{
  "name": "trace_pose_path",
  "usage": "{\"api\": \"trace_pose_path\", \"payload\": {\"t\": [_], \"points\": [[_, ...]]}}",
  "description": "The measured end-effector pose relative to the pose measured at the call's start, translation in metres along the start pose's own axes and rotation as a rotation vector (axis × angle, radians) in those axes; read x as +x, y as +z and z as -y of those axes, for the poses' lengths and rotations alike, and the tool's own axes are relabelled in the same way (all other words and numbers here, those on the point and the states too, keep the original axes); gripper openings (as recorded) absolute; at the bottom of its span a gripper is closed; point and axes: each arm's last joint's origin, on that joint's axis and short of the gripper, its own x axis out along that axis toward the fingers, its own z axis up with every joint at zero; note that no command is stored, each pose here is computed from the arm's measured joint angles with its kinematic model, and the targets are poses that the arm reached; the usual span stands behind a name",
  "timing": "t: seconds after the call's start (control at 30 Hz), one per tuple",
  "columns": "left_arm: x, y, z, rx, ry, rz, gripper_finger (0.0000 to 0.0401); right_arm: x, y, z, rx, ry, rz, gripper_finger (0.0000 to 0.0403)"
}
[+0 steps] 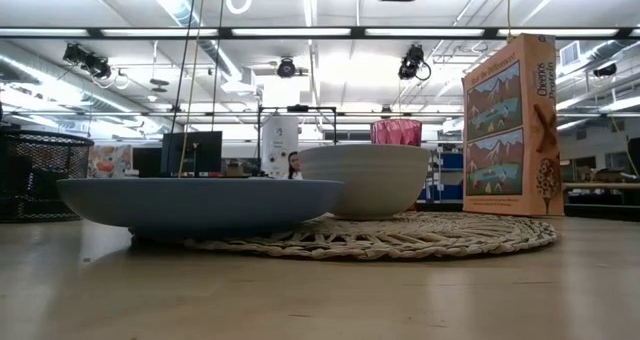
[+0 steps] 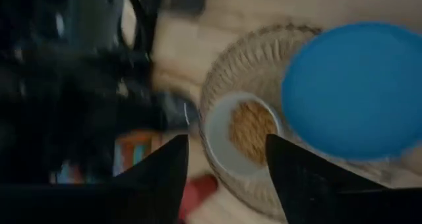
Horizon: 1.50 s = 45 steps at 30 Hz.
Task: Arrange a breakfast setting
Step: Put the spoon on the right side of the white bowl
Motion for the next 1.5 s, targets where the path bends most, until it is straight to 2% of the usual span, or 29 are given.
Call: {"api": "trace_pose_path", "payload": {"t": [0.1,0.2,0.3,0.43,0.67,0.77,0.97,1.17,1.4,1.5], "points": [[-0.02,-0.006,0.005,-0.095,0.024,-0.047,0.0216,-0.002,-0.012,-0.001,0.086,-0.125,0.0,0.001],[-0.045,-0.014,0.01,-0.251,0.068,-0.072,0.0213,-0.001,-0.026,-0.002,0.198,-0.27,0.028,0.001],[-0.067,-0.024,0.017,-0.474,0.09,-0.081,0.0208,0.006,-0.045,-0.002,0.311,-0.402,0.041,0.001],[-0.092,-0.035,0.02,-0.783,0.195,-0.068,0.0201,0.02,-0.073,0.004,0.491,-0.565,0.094,0.001],[-0.123,-0.045,0.029,-1.069,0.287,-0.002,0.0199,0.047,-0.122,0.022,0.713,-0.75,0.276,0.001],[-0.131,-0.047,0.032,-1.141,0.302,0.026,0.0199,0.056,-0.141,0.033,0.772,-0.802,0.372,0.001],[-0.138,-0.048,0.035,-1.177,0.321,0.057,0.0199,0.067,-0.171,0.064,0.81,-0.896,0.552,0.001],[-0.135,-0.047,0.032,-1.241,0.323,0.071,0.0199,0.086,-0.184,0.1,0.819,-0.832,0.683,0.001],[-0.136,-0.045,0.028,-1.31,0.349,0.125,0.0199,0.09,-0.195,0.149,0.853,-0.861,0.786,0.001],[-0.137,-0.044,0.025,-1.316,0.369,0.158,0.0199,0.095,-0.193,0.159,0.859,-0.805,0.818,0.001]]}}
